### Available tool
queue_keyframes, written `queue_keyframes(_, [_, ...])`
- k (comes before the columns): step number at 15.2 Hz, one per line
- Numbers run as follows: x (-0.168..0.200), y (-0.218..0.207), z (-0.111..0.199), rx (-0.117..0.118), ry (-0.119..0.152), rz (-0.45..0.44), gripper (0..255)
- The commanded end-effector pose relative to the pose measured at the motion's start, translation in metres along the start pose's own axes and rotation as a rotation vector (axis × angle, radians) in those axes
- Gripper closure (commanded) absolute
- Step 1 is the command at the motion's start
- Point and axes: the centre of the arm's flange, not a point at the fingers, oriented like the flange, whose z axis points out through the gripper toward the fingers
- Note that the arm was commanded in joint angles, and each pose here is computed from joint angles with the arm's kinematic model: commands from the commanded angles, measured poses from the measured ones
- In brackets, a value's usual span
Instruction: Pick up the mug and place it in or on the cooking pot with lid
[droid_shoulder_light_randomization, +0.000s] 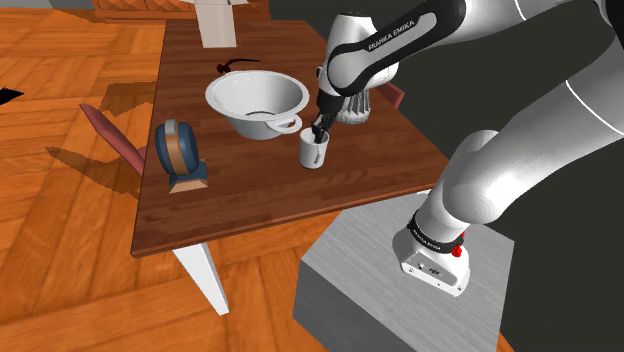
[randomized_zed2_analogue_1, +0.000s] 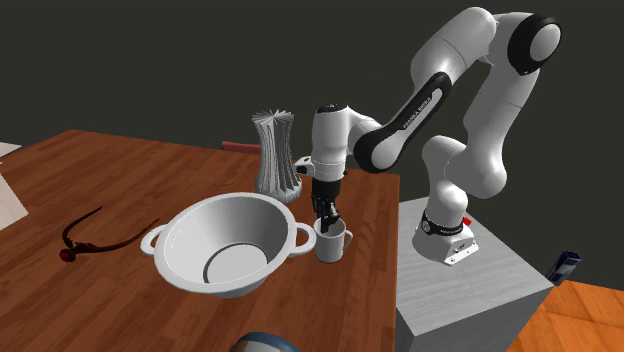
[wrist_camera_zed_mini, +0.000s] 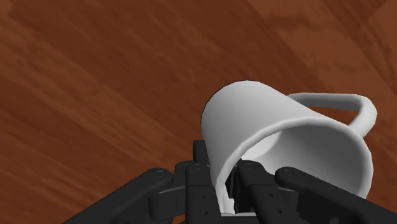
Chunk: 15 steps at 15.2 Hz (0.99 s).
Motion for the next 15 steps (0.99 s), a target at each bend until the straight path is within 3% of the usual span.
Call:
queue_keyframes(1, [0.000,0.000,-0.005,0.000,0.000,0.000,255])
queue_keyframes(15, [0.006,-0.006,-0.079,0.000,0.000,0.000,255])
